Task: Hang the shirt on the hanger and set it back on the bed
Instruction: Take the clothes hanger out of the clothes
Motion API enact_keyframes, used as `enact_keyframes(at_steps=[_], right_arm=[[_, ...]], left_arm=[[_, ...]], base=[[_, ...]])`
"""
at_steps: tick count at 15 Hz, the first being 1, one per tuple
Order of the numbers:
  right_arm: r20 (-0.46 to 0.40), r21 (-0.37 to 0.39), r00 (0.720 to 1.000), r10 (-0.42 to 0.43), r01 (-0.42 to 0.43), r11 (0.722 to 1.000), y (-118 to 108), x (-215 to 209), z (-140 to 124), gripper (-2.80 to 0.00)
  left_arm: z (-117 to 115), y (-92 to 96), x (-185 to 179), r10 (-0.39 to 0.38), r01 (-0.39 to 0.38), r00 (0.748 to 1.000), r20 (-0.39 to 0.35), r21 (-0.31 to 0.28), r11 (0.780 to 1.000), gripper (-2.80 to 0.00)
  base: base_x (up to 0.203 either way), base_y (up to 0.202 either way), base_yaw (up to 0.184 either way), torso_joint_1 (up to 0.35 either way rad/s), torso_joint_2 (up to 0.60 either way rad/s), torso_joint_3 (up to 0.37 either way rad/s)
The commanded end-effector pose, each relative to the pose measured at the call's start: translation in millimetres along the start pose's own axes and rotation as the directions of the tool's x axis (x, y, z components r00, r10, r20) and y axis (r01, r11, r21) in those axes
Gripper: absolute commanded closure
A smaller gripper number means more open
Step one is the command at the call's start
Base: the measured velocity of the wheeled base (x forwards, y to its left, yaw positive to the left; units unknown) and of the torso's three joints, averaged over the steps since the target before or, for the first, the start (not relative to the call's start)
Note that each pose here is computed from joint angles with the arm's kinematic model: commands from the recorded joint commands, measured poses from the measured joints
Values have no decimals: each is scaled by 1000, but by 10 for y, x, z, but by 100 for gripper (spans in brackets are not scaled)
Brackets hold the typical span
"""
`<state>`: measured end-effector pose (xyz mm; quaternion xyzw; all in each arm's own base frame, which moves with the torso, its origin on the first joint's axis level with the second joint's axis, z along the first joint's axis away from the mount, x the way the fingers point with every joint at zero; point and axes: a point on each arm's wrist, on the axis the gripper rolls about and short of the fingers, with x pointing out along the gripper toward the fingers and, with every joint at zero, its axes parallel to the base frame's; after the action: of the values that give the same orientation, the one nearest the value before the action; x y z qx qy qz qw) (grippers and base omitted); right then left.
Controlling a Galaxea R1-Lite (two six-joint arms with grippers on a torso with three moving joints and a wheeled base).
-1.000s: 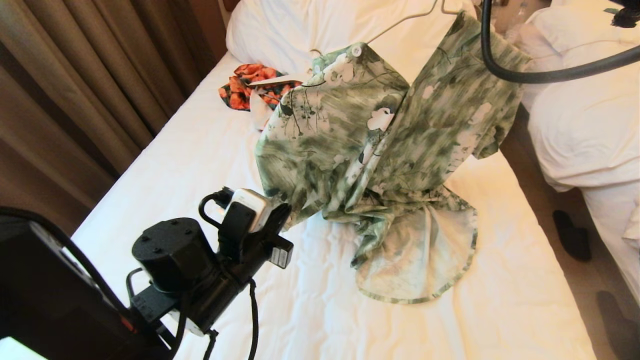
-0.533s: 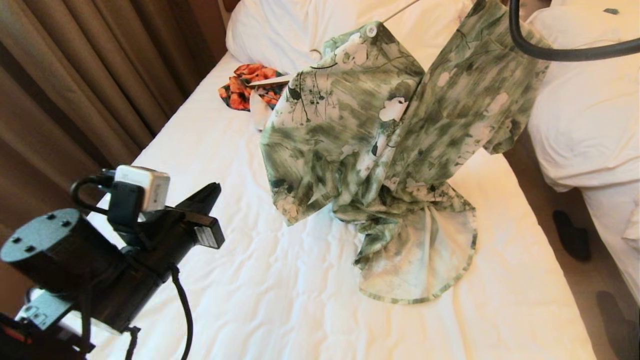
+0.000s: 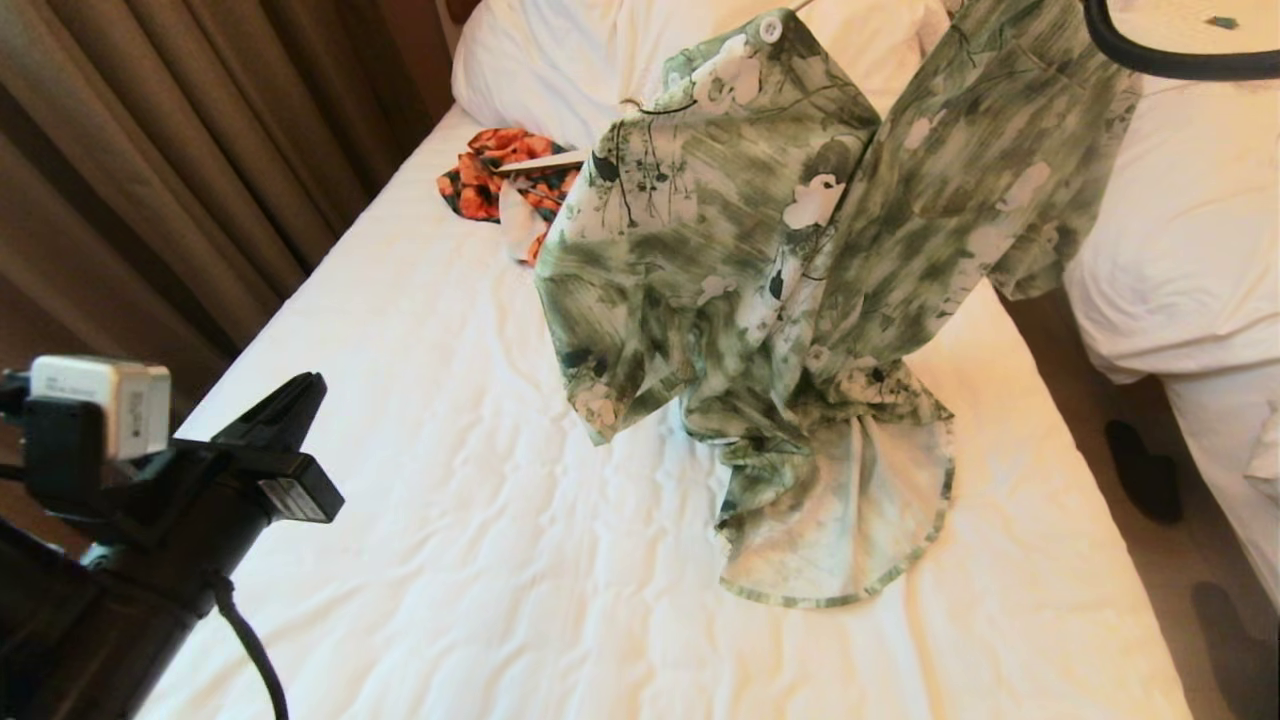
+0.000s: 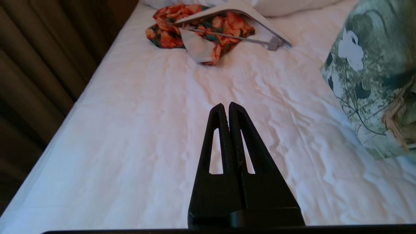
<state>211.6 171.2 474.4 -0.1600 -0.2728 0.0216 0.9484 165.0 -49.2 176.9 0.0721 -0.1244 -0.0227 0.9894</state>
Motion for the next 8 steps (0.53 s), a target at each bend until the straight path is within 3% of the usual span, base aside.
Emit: enact_keyframes(at_steps=[1,3,8], right_arm=[[8,5,1000,4,-4,1000,3,-24,35,0],[11,1,1000,10,-10,1000,12,-42,57,0],[11,2,1000,12,-12,1000,-8,-61,78,0]], left_arm=[[125,62,-112,25,-24,998,64,-18,1000,0],[224,120,-224,52,-46,993,105,-58,997,0],[369,236,-532,74,-63,990,116,-97,993,0]], base=[[0,0,0,0,0,0],[0,0,0,0,0,0],[0,0,0,0,0,0]])
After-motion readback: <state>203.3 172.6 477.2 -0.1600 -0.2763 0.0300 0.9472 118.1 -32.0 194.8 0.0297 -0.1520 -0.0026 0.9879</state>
